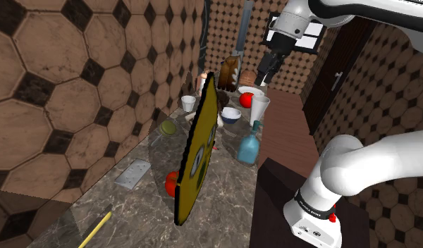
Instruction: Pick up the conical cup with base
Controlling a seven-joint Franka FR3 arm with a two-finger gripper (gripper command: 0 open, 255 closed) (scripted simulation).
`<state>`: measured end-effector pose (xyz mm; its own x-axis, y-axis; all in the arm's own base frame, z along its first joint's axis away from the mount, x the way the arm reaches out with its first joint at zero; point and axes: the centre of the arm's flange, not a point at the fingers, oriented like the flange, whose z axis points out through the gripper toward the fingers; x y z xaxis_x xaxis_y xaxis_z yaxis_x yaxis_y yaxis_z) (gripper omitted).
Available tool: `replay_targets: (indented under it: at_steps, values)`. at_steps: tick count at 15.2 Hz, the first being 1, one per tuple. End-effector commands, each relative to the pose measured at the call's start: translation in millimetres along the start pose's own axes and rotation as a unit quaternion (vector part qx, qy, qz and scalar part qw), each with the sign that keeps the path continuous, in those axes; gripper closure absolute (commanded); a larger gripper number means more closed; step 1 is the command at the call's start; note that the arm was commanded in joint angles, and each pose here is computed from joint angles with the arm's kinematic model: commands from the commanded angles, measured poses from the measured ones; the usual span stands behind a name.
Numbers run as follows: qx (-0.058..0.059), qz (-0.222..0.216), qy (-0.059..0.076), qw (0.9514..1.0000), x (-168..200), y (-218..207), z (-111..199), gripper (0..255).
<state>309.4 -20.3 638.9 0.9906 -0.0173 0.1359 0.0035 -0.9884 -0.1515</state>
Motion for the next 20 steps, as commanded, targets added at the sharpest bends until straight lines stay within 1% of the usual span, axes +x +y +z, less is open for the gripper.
replay_targets:
  at_steps: [1, 20]
  values:
    - [0.0, 0.0, 0.0, 1.0, 0, 0, 0, 0]
    - [0.003, 0.039, -0.003, 0.9992, 52, 234, 76, 0]
